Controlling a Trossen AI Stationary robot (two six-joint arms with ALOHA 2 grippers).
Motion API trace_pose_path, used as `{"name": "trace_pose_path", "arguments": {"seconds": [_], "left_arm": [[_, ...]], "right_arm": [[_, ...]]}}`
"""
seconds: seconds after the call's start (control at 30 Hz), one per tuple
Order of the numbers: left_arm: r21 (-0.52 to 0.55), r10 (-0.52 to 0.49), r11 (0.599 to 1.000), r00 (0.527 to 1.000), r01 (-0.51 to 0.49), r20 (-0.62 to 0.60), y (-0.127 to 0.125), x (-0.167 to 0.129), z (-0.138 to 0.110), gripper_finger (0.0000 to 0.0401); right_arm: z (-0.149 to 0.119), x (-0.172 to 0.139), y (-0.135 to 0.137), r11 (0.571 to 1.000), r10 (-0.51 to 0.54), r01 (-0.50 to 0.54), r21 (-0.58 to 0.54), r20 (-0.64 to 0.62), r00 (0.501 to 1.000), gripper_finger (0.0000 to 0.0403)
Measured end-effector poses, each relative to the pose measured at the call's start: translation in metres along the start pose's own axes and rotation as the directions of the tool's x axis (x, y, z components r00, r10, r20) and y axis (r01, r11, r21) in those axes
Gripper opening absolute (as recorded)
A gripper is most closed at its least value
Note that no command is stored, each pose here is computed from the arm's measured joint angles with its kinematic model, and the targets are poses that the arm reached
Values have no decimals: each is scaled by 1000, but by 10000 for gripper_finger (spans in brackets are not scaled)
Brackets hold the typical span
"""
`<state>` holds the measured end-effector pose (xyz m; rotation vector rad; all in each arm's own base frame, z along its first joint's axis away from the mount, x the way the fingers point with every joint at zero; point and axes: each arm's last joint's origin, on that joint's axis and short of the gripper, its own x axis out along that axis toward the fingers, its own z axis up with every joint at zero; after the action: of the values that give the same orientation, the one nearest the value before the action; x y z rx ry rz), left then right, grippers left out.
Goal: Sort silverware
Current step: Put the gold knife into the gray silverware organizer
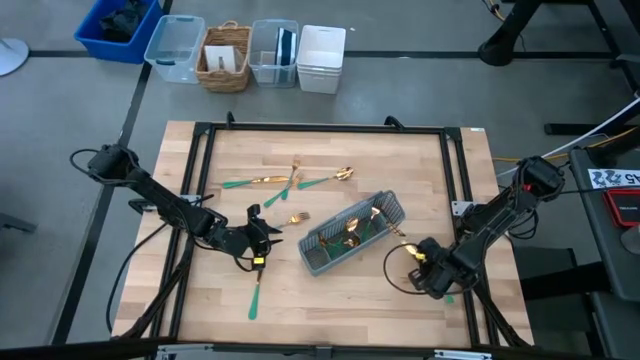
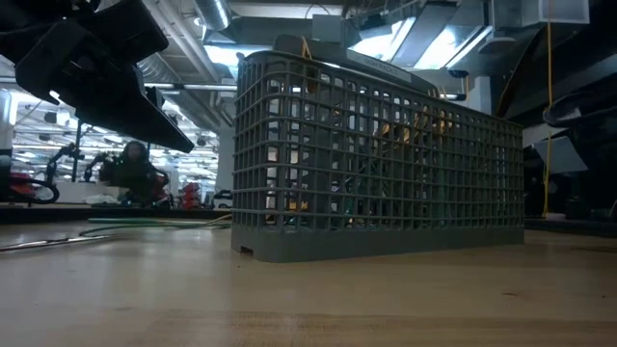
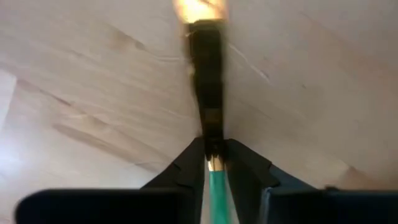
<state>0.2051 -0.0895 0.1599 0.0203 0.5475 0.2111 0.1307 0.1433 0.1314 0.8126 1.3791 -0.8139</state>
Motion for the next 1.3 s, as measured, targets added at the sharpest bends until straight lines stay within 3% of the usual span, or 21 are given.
{"name": "trace_pose_path", "arguments": {"seconds": [0.3,1.0,1.3], "left_arm": [[1,1,1000,1000,-1,-2,0,0,0,100],[4,2,1000,1000,-2,-4,0,0,0,100],[3,1,1000,1000,-1,-4,0,0,0,100]], "right_arm": [[11,1,4,998,-3,8,64,-75,997,40],[9,-13,11,999,-33,34,9,-83,996,41],[5,-14,11,998,-61,63,2,-224,973,41]]}}
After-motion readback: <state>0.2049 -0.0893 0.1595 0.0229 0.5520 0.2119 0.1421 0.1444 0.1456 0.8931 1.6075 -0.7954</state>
